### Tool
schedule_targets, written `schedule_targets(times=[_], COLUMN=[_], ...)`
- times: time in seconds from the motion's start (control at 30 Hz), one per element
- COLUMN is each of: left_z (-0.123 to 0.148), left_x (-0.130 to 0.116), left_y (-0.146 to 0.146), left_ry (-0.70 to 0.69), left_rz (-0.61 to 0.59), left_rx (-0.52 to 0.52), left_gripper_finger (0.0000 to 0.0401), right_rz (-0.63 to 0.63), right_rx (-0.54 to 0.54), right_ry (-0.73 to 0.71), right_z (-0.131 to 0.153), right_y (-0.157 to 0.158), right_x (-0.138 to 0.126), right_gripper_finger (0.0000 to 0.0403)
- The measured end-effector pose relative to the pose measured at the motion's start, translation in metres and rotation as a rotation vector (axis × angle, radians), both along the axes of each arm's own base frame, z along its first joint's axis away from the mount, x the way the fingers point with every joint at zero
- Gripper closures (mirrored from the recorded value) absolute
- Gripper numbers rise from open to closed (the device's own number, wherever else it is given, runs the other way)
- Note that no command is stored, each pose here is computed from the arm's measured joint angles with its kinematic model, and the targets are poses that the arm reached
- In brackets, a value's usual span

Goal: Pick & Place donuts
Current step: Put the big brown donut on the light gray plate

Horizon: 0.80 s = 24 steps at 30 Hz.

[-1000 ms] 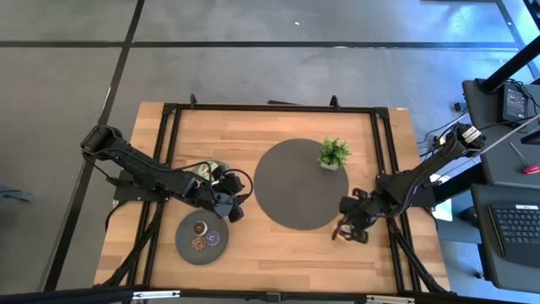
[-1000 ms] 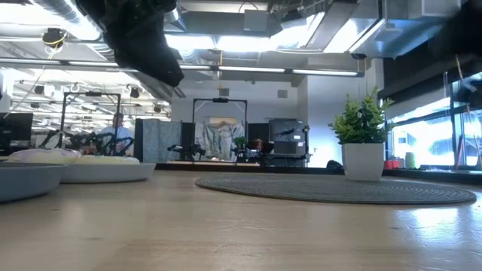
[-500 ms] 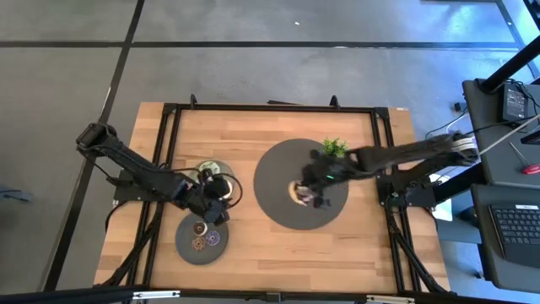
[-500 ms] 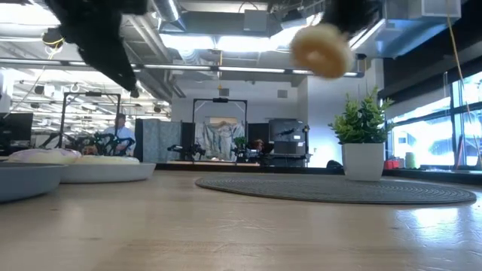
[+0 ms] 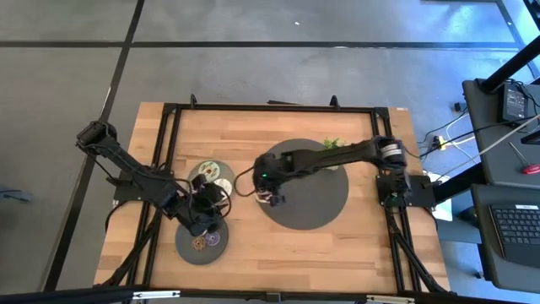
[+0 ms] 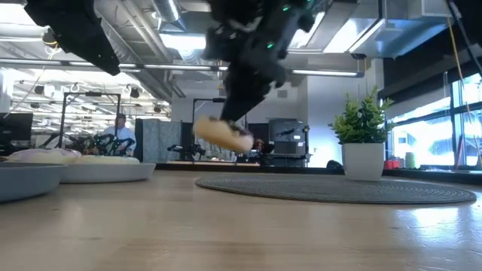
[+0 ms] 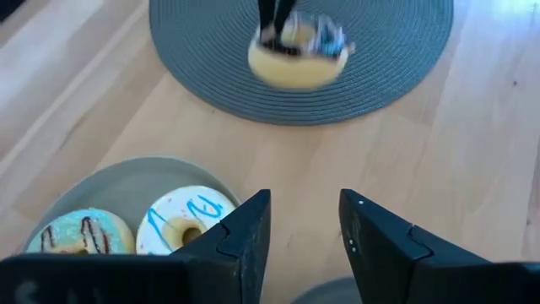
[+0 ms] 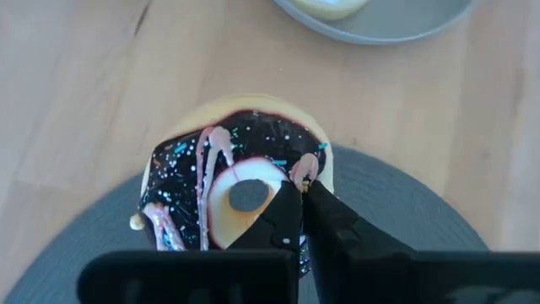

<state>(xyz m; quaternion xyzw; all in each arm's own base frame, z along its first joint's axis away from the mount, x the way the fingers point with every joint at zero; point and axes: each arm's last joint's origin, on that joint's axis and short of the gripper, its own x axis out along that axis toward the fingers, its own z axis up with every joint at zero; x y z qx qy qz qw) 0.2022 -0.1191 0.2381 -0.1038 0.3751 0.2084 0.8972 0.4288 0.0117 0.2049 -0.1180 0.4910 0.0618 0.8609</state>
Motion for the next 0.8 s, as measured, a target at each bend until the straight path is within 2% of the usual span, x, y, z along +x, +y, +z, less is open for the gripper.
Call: schedule_targets(times=[0.27,0.53,0.8], left_z=[0.001,0.001,0.002], left_x=[0.001,0.001,0.002], left_y=[0.002,0.002,0.002], left_ry=[-0.048,-0.048,-0.057], left_rz=[0.039,0.041,0.042], left_rx=[0.075,0.076,0.068], left_gripper_finger=[0.0265,0.0263,0.0265], right_rz=[-0.066,-0.085,-0.062], right_rx=[0.030,0.035,0.018], right_ry=[0.046,0.108,0.104], right_z=[-0.021,-0.047,-0.046], right_y=[-0.004,-0.006,-0.006], right_x=[0.029,0.030,0.030], right_gripper_finger=[0.0388,0.0381,0.0361])
